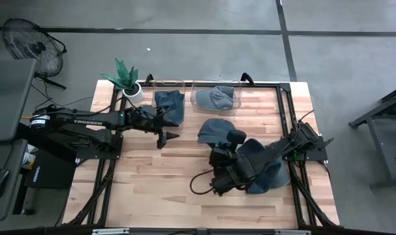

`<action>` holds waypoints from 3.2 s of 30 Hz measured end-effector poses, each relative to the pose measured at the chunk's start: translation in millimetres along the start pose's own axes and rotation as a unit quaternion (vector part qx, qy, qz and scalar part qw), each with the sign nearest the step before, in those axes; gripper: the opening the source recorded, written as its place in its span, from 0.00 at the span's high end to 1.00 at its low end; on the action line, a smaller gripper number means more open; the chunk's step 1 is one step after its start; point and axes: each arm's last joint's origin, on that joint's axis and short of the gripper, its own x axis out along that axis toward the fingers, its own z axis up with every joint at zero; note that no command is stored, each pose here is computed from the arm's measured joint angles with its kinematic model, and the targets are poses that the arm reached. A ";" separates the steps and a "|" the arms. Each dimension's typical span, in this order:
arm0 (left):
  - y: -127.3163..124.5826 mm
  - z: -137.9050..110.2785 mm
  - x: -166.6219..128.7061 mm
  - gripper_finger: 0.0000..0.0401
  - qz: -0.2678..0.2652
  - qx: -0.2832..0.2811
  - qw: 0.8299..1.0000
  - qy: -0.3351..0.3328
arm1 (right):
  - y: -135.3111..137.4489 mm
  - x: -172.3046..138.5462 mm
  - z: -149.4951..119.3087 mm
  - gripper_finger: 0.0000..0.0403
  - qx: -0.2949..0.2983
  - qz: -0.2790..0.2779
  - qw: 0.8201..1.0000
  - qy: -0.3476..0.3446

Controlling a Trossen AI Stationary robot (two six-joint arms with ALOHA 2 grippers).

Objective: Pick & Place hat
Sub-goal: Put the top blue cap into the left transparent bin

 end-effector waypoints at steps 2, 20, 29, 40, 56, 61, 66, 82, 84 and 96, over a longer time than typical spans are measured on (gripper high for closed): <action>-0.2 0.0 0.0 0.40 -0.004 -0.022 1.000 0.001 | 1.5 -4.3 -0.9 1.00 -0.014 -0.015 1.000 -0.020; -10.2 30.4 -12.0 0.40 -0.085 0.030 0.995 -0.047 | 7.8 -18.4 3.3 1.00 -0.090 -0.100 0.984 -0.120; -42.3 92.7 -52.7 0.40 0.064 0.260 0.962 0.050 | -4.9 6.9 16.9 1.00 -0.073 -0.103 0.988 -0.089; -82.3 93.5 -75.5 0.40 0.237 0.385 0.889 0.071 | -26.4 22.0 63.4 1.00 -0.131 -0.141 0.974 -0.123; -100.7 83.5 -51.4 0.40 0.398 0.436 0.801 0.098 | -43.8 30.3 97.5 1.00 -0.135 -0.175 0.963 -0.156; -103.6 84.7 -44.0 0.40 0.412 0.432 0.797 0.091 | -43.1 29.9 97.7 1.00 -0.120 -0.165 0.965 -0.162; -106.3 89.7 -41.8 0.40 0.416 0.414 0.806 0.068 | -41.2 31.1 97.3 1.00 -0.115 -0.143 0.968 -0.170; -110.3 98.2 -40.7 0.40 0.412 0.400 0.818 0.035 | -37.6 32.7 97.7 1.00 -0.116 -0.112 0.970 -0.180; -110.6 99.1 -40.7 0.40 0.412 0.395 0.821 0.030 | -37.5 32.7 97.6 1.00 -0.116 -0.112 0.970 -0.180; -111.3 100.7 -40.5 0.78 0.412 0.388 0.824 0.022 | -38.3 33.8 97.9 1.00 -0.115 -0.111 0.971 -0.180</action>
